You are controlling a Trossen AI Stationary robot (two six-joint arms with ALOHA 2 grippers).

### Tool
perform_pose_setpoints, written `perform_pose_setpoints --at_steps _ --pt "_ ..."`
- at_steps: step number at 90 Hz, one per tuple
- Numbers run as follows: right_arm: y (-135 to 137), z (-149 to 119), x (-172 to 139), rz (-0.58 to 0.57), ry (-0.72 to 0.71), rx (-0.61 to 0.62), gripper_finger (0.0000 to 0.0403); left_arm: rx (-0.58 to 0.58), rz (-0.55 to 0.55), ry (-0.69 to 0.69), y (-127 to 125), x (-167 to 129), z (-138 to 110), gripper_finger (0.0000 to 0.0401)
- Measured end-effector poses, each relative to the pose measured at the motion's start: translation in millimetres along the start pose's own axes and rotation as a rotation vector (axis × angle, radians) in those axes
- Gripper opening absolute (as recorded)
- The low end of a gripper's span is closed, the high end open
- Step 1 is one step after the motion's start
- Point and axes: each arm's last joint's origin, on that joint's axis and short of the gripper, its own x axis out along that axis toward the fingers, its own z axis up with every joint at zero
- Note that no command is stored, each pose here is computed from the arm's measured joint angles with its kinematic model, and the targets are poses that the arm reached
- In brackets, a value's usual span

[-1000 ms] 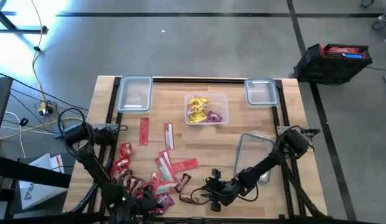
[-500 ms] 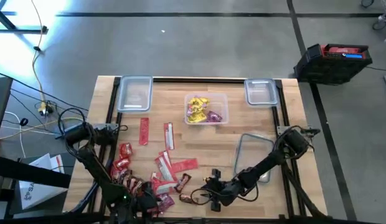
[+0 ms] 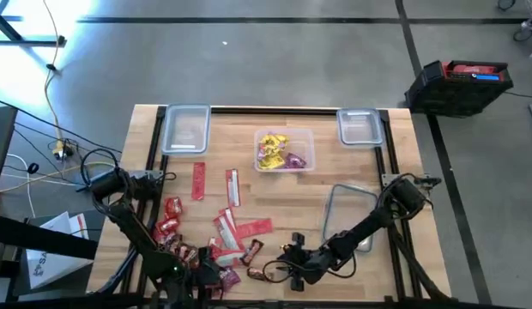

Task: Sort candy
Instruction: Put the violet candy into the center transparent bin

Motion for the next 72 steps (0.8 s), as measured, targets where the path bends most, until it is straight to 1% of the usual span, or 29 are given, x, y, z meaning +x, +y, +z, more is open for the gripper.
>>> perform_pose_setpoints --at_steps 33,41,56,64,72 --pt "-0.7 -0.5 0.1 -0.010 0.002 -0.022 0.0118 -0.010 -0.006 -0.018 9.9 7.6 -14.6 0.0227" --pt "-0.8 -0.6 0.1 -0.011 0.003 -0.023 0.0118 0.010 -0.008 -0.022 9.0 9.8 -15.8 0.0227" --pt "-1.0 -0.7 0.1 -0.014 0.003 -0.024 0.0118 0.067 -0.020 -0.045 1.6 33.1 -30.6 0.0227" --pt "-1.1 -0.7 0.1 -0.016 0.002 -0.024 0.0118 0.067 -0.022 -0.054 -0.4 42.1 -34.3 0.0227" --pt "-1.1 -0.8 0.0 -0.016 0.003 -0.025 0.0118 0.052 -0.002 -0.068 0.2 43.0 -34.6 0.0227"
